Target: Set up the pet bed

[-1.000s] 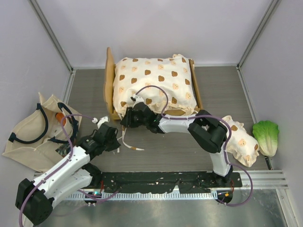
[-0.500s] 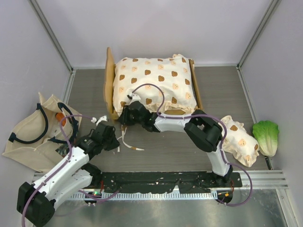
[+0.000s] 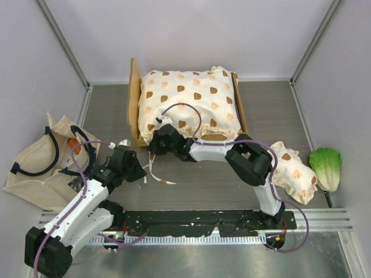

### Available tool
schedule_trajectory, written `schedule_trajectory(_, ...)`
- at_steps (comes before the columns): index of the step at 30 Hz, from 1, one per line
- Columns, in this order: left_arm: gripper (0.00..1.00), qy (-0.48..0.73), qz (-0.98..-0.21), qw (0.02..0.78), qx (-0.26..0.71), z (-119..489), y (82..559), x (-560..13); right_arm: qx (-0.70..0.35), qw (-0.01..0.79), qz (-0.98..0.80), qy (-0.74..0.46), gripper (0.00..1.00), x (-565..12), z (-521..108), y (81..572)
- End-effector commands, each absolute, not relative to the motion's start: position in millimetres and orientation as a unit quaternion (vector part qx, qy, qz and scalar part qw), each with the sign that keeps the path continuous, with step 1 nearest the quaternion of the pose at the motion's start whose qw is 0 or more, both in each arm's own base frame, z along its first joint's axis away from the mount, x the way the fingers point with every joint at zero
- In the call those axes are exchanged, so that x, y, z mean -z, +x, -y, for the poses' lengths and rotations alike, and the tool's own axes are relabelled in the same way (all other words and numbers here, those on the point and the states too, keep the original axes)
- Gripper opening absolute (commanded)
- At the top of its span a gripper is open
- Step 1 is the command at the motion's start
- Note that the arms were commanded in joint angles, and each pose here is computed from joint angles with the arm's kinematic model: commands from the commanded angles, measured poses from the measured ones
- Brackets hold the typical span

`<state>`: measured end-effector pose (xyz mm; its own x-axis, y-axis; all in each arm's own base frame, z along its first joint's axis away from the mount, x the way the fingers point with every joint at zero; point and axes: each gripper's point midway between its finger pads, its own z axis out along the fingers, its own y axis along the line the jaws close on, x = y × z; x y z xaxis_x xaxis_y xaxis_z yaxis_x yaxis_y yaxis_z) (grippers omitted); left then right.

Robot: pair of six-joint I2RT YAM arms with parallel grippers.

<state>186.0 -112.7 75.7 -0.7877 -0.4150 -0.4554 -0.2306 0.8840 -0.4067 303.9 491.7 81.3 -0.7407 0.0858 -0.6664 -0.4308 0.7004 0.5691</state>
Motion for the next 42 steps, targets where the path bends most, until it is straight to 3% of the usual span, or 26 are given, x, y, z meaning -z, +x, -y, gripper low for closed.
schedule_trajectory(1,0.0,-0.17,-0.919,0.275,0.224,123.2,200.6,-88.0,-0.441,0.367,-0.811,-0.112,0.01,-146.0,-499.7,297.5)
schedule_trajectory(20,0.0,-0.312,-0.79,0.289,0.442,115.7,279.3,-149.4,-0.458,0.339,-0.812,-0.125,0.01,-149.4,-471.9,271.7)
schedule_trajectory(26,0.0,-0.335,-0.763,0.25,0.493,115.4,282.3,-139.3,-0.458,0.338,-0.813,-0.125,0.01,-147.3,-466.9,267.8)
schedule_trajectory(31,0.0,-0.35,-0.758,0.239,0.495,116.0,271.6,-127.5,-0.467,0.331,-0.81,-0.129,0.01,-146.1,-468.7,263.8)
schedule_trajectory(42,0.0,-0.437,-0.708,0.331,0.445,80.2,297.6,-138.8,-0.486,0.32,-0.802,-0.135,0.01,-142.9,-472.2,251.0)
